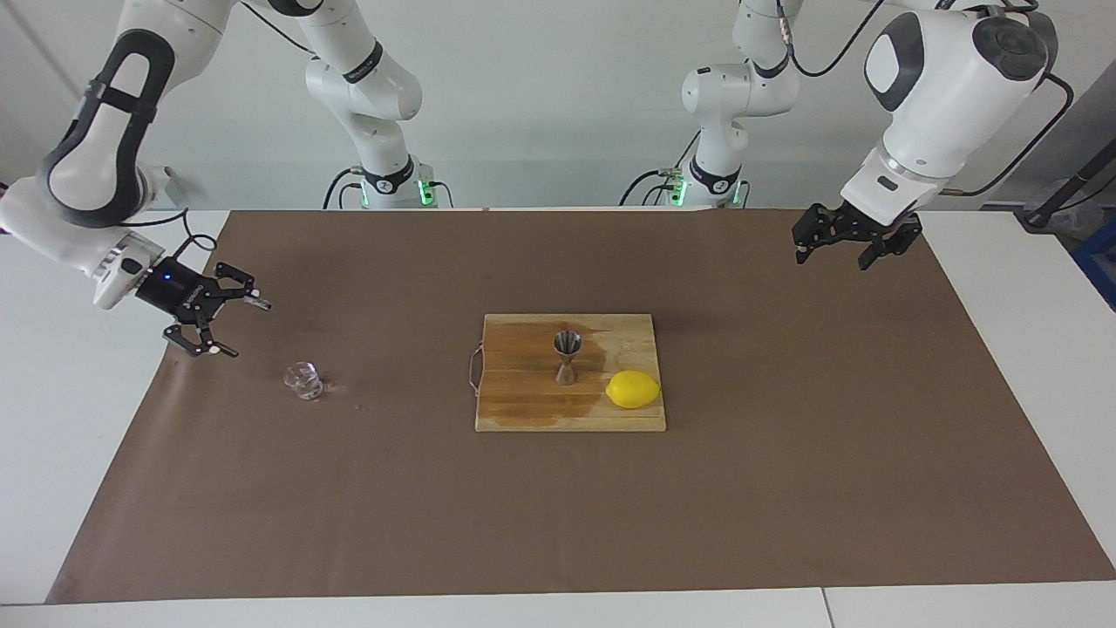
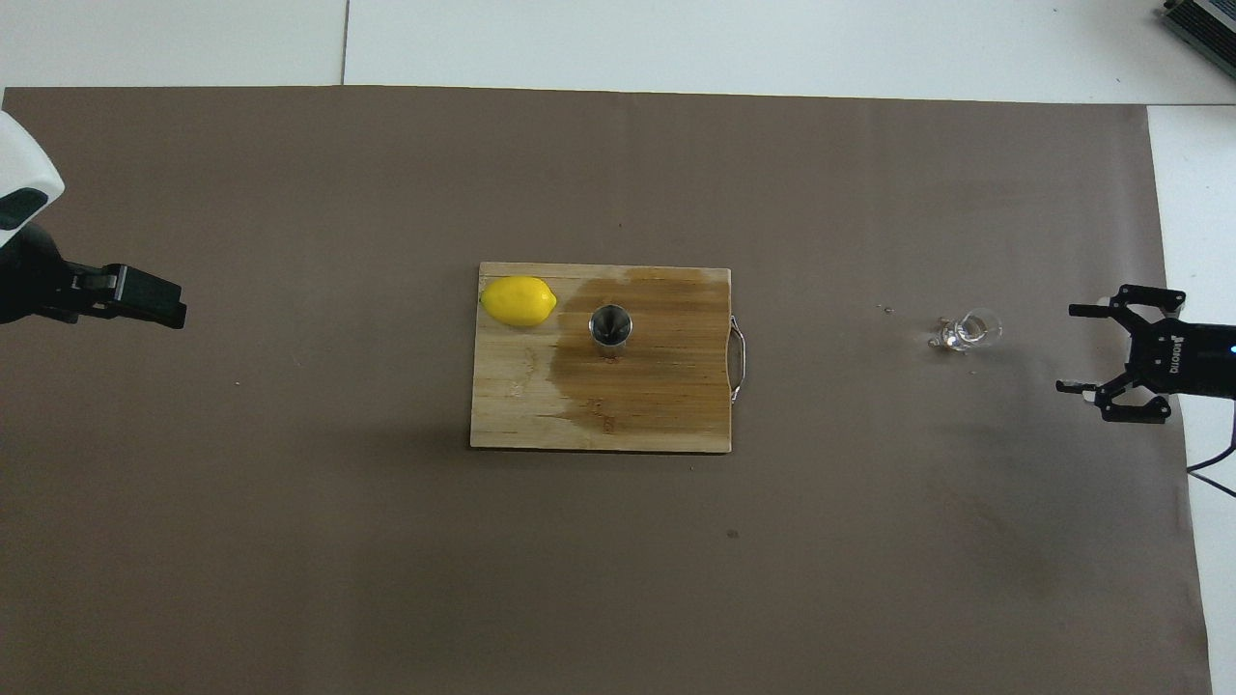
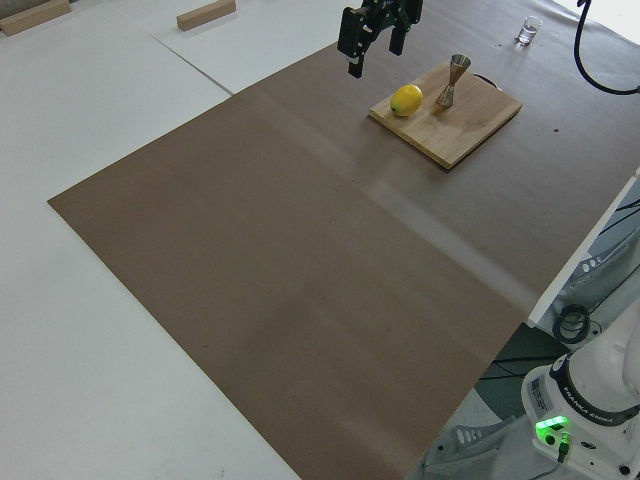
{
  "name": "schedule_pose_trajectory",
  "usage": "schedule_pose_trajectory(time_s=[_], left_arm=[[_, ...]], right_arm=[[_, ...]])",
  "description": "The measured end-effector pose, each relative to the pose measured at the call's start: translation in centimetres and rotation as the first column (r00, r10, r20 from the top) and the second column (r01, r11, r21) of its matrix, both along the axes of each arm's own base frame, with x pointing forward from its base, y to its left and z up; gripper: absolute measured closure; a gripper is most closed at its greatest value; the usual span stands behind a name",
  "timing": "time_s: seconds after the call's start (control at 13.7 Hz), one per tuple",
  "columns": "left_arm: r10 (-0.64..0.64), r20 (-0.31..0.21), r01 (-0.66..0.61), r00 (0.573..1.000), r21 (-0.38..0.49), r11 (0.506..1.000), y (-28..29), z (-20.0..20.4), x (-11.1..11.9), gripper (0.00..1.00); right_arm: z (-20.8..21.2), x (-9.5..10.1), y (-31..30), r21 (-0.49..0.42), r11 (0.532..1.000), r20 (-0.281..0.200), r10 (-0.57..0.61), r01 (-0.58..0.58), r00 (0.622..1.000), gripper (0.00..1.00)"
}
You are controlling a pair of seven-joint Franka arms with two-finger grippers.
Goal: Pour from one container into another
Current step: 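Open the right gripper and move it toward the clear glass cup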
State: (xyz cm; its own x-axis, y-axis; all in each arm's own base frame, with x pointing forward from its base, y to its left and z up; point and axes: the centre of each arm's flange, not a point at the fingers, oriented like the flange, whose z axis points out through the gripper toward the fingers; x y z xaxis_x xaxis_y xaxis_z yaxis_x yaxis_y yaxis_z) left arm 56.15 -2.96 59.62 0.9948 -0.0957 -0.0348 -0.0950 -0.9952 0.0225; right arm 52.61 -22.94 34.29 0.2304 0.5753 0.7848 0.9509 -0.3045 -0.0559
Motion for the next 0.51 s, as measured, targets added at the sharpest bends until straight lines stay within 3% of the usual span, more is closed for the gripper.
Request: schedule_pose_trajectory(time_s=[0.51], left_arm=[[0.122,0.014,-0.122,0.992,0.047,0.991,-1.6,0.4,-0.3,0.0]], right_arm=[[-1.0,0.6,0.6,0.061,0.997,-0.05,0.039,-0.036,0.998,0.0]])
